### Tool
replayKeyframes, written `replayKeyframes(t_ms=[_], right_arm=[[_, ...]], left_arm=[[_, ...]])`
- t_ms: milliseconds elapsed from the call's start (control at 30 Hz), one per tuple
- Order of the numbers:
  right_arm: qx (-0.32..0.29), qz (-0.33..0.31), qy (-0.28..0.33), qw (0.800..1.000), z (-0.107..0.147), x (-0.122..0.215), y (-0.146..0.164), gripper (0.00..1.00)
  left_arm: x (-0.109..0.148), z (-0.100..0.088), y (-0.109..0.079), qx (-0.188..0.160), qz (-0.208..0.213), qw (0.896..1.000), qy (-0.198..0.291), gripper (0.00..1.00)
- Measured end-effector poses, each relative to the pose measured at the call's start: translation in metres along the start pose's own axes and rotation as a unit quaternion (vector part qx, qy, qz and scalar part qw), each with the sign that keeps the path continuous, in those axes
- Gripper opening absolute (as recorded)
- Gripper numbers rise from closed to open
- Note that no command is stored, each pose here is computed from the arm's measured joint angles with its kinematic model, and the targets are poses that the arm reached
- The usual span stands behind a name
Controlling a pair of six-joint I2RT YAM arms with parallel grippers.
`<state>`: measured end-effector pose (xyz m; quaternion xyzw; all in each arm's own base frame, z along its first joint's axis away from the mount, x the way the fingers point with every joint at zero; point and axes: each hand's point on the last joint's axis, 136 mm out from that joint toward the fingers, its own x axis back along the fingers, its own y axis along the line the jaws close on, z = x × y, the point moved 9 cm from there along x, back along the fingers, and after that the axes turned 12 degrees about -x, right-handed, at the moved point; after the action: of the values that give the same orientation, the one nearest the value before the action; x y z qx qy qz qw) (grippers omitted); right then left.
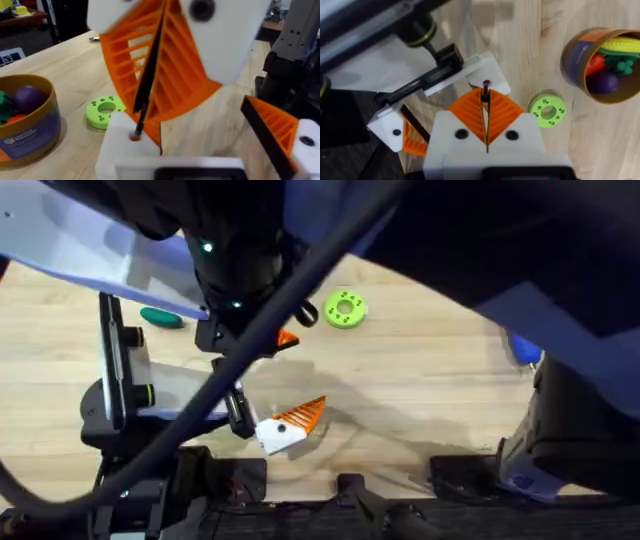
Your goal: Pick up the gripper from the table and insert it into the empty holder that is missing its gripper. Then pick up a screw, insert it into the mounting hole, and use the screwdriver to tighten it. Finally, clean up the table by picking up the vegetable and placing it into the bucket.
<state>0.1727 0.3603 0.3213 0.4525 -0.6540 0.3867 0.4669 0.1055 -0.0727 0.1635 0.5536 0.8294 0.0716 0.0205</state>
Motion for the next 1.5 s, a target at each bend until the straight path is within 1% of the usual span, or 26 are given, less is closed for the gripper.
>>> replayKeyframes(t_ms=[433, 933, 967, 1000, 1167, 1200, 1233, 1267, 1500], right_arm=[[0.001, -0.003, 0.023, 1.0, -0.004, -0.019, 0.0, 0.006], [0.001, -0.002, 0.024, 1.0, -0.004, -0.019, 0.0, 0.006], [0.0, -0.002, 0.024, 1.0, -0.003, -0.019, 0.0, 0.03], [0.0, -0.002, 0.024, 1.0, -0.003, -0.019, 0.0, 0.112], [0.004, 0.004, 0.029, 1.0, -0.002, -0.019, -0.002, 0.83], [0.005, 0.007, 0.03, 0.999, -0.001, -0.019, -0.003, 0.95], [0.004, 0.009, 0.03, 0.999, -0.001, -0.018, -0.004, 0.979], [0.003, 0.009, 0.03, 0.999, -0.001, -0.018, -0.005, 0.987], [-0.003, 0.012, 0.027, 1.0, -0.001, -0.016, -0.005, 0.991]], left_arm=[[0.0, 0.0, 0.0, 0.0, 0.0, 1.0, 0.0, 0.987], [0.0, 0.0, 0.0, 0.0, 0.0, 1.0, 0.0, 0.987], [0.0, 0.0, 0.0, 0.0, 0.0, 1.0, 0.0, 0.987], [0.0, 0.0, 0.0, 0.0, 0.0, 1.0, 0.0, 0.987], [0.0, 0.0, 0.0, 0.0, 0.0, 1.0, 0.0, 0.987], [0.0, 0.0, 0.0, 0.001, 0.001, 1.0, 0.0, 0.987], [0.0, 0.0, 0.0, 0.001, 0.002, 1.0, 0.0, 0.987], [0.0, 0.0, 0.0, 0.001, 0.001, 1.0, 0.0, 0.988], [0.0, 0.0, 0.0, 0.001, 0.002, 1.0, 0.0, 0.986]])
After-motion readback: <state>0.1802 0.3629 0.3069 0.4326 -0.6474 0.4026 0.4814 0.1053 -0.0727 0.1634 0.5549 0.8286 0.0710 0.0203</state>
